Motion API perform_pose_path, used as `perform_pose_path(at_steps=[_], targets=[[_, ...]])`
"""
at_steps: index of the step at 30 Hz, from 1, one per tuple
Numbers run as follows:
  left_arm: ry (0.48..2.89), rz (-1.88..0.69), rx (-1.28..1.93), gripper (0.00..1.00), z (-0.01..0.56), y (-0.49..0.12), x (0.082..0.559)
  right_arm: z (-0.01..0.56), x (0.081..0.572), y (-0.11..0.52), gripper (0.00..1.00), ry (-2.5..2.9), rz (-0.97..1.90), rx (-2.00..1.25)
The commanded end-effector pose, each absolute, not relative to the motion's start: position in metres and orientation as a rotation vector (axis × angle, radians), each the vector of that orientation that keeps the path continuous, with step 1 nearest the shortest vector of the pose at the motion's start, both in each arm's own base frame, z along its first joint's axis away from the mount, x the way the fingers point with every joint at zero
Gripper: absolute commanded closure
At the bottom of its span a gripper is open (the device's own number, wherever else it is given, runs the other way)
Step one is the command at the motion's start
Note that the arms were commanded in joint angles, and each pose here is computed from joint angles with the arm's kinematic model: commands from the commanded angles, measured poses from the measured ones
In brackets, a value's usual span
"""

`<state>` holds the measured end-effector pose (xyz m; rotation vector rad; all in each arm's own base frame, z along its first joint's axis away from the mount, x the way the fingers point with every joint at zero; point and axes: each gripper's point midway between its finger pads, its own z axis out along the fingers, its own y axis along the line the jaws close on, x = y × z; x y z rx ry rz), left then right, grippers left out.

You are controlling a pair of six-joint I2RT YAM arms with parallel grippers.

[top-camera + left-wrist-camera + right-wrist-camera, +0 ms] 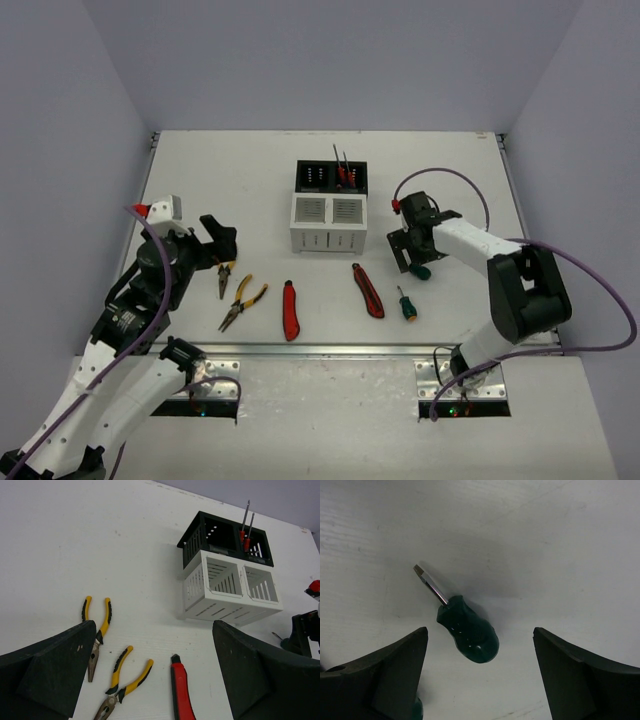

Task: Sort the tools into containers

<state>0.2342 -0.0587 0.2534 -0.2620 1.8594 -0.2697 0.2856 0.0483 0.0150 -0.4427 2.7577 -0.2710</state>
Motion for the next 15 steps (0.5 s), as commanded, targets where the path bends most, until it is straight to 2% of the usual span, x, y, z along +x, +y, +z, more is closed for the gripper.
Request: perform_pose_path(at_steps=[1,5,7,10,13,15], targets=[[1.818,-0.311,-0.254,0.0,0.268,-0.065,0.237,0.002,0.284,0.049,0.29,2.822,-0.262,-0.532],[1.82,-0.316,-0.248,0.0,0.267,-0.066,0.237,-0.016,0.276,0.054,0.41,2.882,-0.223,-0.548],[1.821,-0.319,-0.243,0.0,0.268,-0.067,0.237,-0.023,0.272,0.054,0.55,2.897,-0.209,-0.545],[1.824,-0.318,-0.24,0.0,0.267,-0.067,0.237,-0.026,0.268,0.052,0.83,2.908,-0.219,-0.53],[1.823,-0.319,-0.24,0.0,0.267,-0.067,0.237,-0.014,0.274,0.05,0.97,2.865,-0.242,-0.461],[1.822,-0.319,-0.24,0.0,0.267,-0.067,0.237,0.008,0.285,0.051,1.0,2.788,-0.24,-0.396]])
